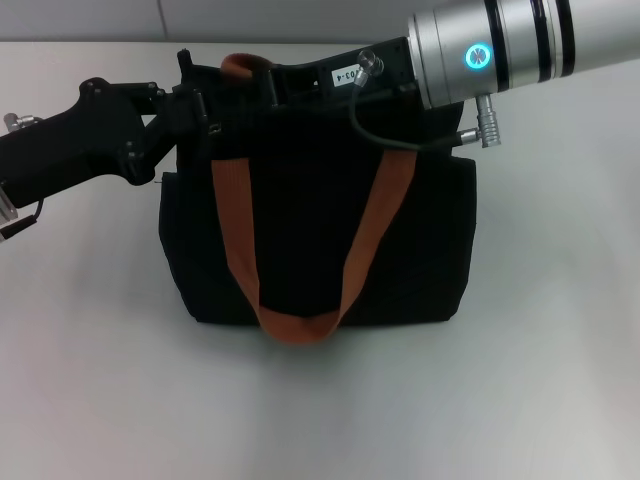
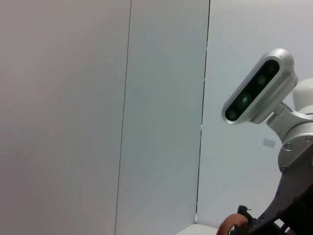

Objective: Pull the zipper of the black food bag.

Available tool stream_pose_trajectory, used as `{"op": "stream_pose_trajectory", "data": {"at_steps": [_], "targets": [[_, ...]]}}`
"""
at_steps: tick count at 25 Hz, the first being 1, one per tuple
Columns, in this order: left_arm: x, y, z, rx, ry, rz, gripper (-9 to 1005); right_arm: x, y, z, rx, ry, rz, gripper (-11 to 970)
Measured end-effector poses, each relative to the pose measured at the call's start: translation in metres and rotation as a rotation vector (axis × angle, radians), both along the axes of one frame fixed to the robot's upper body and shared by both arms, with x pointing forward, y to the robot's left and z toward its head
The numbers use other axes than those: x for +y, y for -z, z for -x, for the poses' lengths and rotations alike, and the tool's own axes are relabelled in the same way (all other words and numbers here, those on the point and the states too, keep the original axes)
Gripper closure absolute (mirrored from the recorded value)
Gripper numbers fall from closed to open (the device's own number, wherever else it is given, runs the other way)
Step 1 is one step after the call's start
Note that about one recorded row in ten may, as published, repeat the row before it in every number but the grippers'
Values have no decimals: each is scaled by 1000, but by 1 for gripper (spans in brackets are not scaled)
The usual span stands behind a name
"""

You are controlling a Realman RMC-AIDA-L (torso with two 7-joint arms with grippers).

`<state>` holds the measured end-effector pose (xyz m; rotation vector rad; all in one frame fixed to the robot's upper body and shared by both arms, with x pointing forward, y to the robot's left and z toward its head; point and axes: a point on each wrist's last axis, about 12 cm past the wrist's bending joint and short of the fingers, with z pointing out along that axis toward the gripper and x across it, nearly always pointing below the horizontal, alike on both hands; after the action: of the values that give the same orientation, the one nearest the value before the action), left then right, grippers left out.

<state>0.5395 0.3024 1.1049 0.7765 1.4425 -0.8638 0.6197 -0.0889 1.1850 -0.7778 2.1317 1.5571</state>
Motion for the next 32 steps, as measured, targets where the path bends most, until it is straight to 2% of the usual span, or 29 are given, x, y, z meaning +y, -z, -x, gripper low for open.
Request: {"op": "stream_pose_trajectory", "data": {"at_steps": [26,32], "targets": [[0,1,3,-2,5,3,924,-4,4,0,0,16,8,261],[0,2,4,-1,9,6,921,-5,5,-1,-2,25,10,353]]}}
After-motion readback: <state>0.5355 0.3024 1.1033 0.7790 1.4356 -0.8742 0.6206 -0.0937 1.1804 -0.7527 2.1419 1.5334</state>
